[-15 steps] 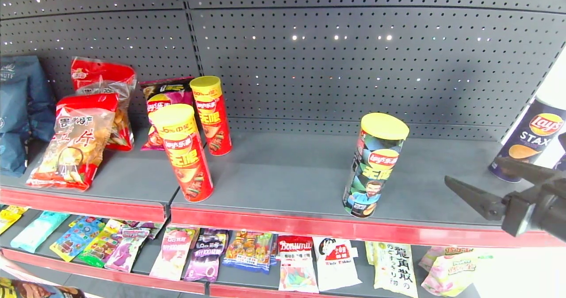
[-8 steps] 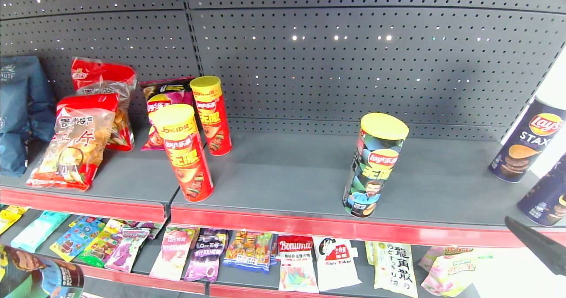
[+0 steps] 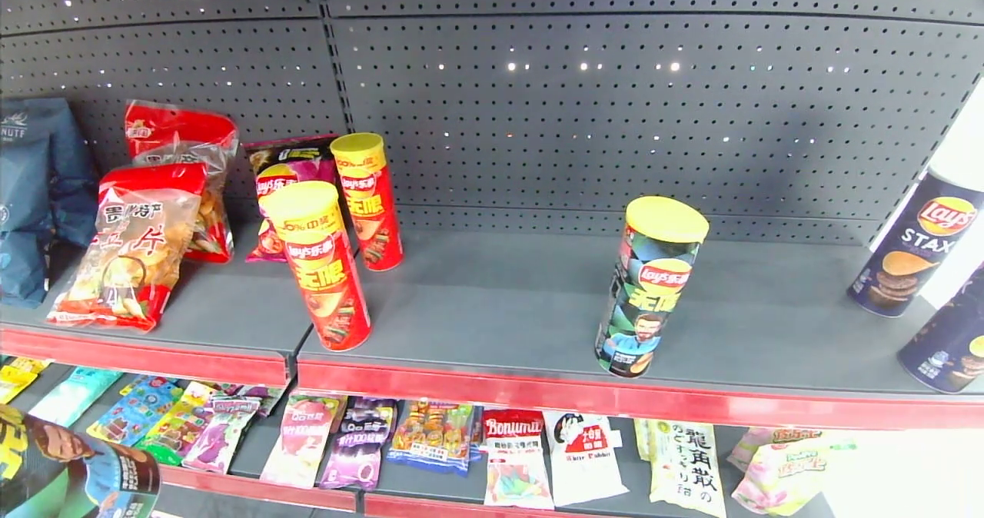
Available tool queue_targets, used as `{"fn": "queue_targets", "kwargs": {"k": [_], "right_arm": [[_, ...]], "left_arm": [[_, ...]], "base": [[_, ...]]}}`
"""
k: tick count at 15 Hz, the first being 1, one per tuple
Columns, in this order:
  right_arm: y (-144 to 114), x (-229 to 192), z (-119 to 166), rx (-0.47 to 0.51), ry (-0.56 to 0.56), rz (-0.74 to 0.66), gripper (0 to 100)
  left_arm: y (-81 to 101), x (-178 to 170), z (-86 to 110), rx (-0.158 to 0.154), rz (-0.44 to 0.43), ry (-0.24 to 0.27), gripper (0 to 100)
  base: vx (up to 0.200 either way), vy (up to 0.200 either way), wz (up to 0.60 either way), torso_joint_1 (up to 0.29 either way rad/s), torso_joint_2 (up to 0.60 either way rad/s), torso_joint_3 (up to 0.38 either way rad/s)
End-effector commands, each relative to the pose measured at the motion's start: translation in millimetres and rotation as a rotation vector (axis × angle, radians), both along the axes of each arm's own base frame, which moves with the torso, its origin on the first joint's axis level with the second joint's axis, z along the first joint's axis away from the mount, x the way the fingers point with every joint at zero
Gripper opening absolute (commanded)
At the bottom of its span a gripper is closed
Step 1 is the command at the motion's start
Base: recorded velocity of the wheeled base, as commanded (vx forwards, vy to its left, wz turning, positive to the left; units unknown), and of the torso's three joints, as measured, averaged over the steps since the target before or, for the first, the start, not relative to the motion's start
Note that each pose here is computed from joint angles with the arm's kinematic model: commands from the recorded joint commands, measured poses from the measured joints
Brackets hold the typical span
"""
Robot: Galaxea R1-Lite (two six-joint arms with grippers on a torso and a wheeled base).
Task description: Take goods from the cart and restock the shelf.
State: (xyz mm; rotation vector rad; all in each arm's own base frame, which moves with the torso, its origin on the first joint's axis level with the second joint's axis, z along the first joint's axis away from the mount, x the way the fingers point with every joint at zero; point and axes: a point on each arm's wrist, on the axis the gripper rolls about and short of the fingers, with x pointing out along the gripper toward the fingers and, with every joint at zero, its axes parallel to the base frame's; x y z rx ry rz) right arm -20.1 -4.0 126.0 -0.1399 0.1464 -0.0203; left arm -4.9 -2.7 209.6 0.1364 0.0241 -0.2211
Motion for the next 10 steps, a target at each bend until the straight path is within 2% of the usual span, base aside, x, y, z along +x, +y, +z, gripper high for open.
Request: {"fn": "queue_targets", "kwargs": {"k": [1,2,4,5,6,8,9,10], "right_arm": [[-0.1,-6.9,-21.2,0.022,-0.05,0.009,100],[1.0,-2.3,-37.3,0.017,-0.001,0.041,100],[1.9,0.7,-39.9,0.101,-0.023,0.12,100],[1.9,0.7,-39.9,0.101,-0.023,0.12,100],[2.7,4.9,-47.3,0.121,-0.056,0.134,100],[2.4,4.7,-48.8,0.121,-0.04,0.119,100],[2.5,4.8,-48.7,0.122,-0.038,0.129,100],[2.5,4.6,-48.8,0.13,-0.039,0.127,100]], "left_arm": [[-0.3,0.7,-1.2,-0.001,-0.008,0.007,0],[-0.2,-0.3,-2.1,-0.006,-0.013,0.005,0],[-0.1,-3.8,-2.2,-0.012,-0.019,-0.011,0],[-0.1,-3.8,-2.2,-0.012,-0.019,-0.011,0],[0.3,-8.3,-5.9,-0.026,-0.018,-0.015,0],[0.7,-17.1,-14.6,-0.049,-0.033,-0.008,0],[0.3,-22.2,-16.7,-0.067,-0.094,-0.011,0],[-1.2,-28.3,-19.2,-0.101,-0.214,0.004,0]], "base": [[0.0,0.0,0.0,0.0,0.0,0.0],[0.0,0.0,0.0,0.0,0.0,0.0],[0.0,0.0,0.0,0.0,0.0,0.0],[0.0,0.0,0.0,0.0,0.0,0.0],[0.0,0.0,0.0,0.0,0.0,0.0],[0.0,0.0,0.0,0.0,0.0,0.0],[0.0,0.0,0.0,0.0,0.0,0.0],[0.0,0.0,0.0,0.0,0.0,0.0]]}}
